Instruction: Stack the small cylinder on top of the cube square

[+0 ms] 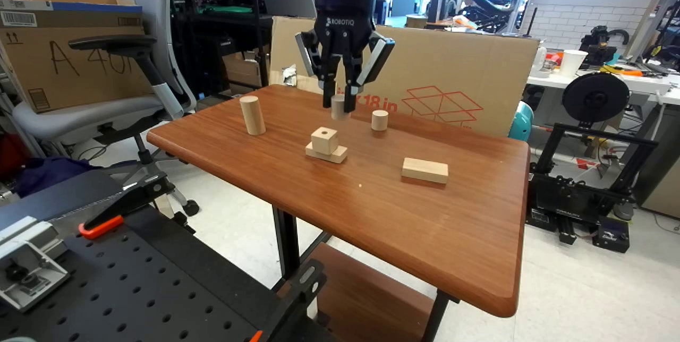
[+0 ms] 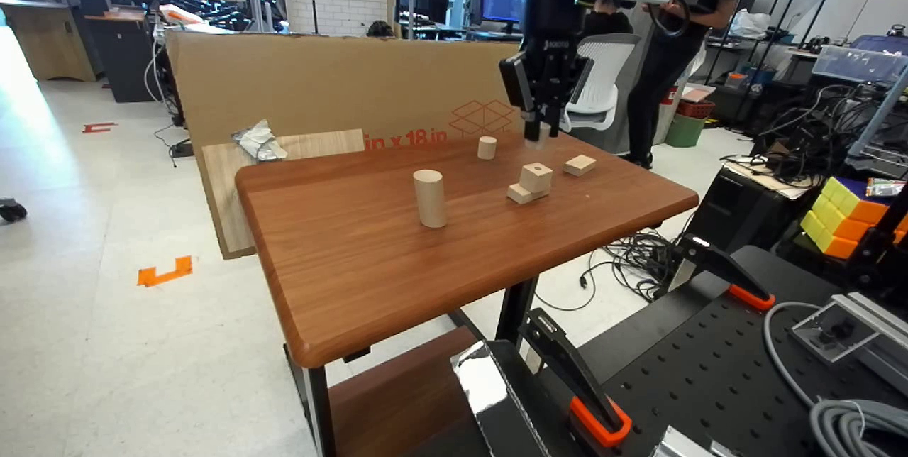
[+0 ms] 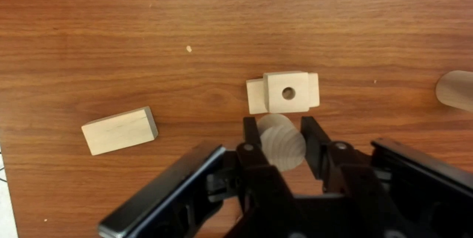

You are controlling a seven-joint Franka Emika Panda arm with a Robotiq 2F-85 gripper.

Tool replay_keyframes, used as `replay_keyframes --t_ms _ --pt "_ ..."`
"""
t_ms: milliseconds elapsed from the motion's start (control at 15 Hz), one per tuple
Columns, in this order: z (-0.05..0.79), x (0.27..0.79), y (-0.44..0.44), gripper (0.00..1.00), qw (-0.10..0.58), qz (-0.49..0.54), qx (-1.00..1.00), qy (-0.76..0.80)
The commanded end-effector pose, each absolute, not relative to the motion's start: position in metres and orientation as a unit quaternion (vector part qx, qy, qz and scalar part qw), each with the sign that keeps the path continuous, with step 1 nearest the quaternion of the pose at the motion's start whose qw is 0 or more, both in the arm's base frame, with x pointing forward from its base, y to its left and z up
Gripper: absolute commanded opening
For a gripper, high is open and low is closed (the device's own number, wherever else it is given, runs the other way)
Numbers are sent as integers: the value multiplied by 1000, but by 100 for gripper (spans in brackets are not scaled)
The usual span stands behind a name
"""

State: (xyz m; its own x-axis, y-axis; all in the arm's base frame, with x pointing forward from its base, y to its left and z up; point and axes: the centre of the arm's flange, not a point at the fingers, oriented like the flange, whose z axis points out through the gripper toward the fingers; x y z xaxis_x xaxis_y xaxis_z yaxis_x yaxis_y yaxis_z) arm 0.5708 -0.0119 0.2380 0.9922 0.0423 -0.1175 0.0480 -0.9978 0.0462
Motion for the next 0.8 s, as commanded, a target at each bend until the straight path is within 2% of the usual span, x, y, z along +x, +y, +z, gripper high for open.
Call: replay_keyframes --t_ms 0,733 --pt "235 559 -7 8 21 -57 998 16" --pt "225 553 -4 8 21 -67 997 20"
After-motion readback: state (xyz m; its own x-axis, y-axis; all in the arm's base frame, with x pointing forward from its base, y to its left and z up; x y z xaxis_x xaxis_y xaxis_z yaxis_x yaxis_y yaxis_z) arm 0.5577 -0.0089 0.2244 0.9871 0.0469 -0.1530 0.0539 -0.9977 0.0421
